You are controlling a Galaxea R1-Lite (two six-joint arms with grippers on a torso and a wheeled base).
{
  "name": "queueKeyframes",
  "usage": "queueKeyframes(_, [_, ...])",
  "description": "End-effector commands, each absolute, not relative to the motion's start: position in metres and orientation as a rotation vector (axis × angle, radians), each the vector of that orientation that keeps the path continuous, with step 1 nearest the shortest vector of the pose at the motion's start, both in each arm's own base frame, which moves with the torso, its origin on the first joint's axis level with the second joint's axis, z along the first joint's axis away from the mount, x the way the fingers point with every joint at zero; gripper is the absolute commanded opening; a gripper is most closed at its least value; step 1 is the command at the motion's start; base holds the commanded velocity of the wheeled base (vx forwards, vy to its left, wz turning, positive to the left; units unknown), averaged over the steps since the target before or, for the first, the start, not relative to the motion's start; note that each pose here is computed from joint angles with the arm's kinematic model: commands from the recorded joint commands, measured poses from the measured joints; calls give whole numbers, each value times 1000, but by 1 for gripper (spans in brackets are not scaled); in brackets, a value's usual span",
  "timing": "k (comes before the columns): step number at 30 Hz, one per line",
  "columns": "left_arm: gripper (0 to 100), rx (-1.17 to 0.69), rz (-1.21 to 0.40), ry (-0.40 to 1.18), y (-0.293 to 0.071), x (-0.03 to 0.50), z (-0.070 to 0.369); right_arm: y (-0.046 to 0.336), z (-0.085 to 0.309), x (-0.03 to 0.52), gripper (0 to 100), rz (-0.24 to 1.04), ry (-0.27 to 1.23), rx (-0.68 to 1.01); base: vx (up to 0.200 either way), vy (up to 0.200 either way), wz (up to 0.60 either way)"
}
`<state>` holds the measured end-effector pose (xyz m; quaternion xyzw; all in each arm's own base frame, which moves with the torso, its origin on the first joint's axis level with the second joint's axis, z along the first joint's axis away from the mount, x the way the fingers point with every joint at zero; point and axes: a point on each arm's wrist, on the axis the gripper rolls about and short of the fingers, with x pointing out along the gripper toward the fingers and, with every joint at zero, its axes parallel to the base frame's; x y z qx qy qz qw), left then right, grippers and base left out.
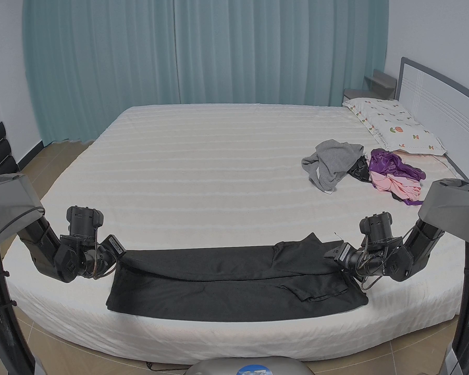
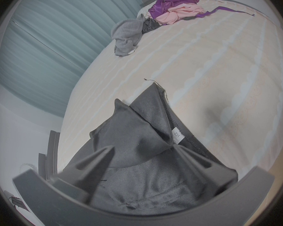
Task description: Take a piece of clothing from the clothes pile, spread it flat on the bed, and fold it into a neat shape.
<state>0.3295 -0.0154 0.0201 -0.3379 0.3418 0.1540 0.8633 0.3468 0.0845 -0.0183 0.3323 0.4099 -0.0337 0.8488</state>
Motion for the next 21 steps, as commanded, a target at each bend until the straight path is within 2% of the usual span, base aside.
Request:
queueKeyframes(1, [0, -704, 319, 711, -15, 330, 22, 87, -25, 355, 0, -78, 877, 697, 0, 0, 0])
queueKeyframes(15, [0, -706, 325, 684, -9, 347, 31, 81, -3, 372, 0, -68, 795, 727, 0, 0, 0])
queueKeyframes(21, [0, -730, 305, 590, -5, 377, 47, 82, 18, 411, 0, -47, 648, 762, 0, 0, 0])
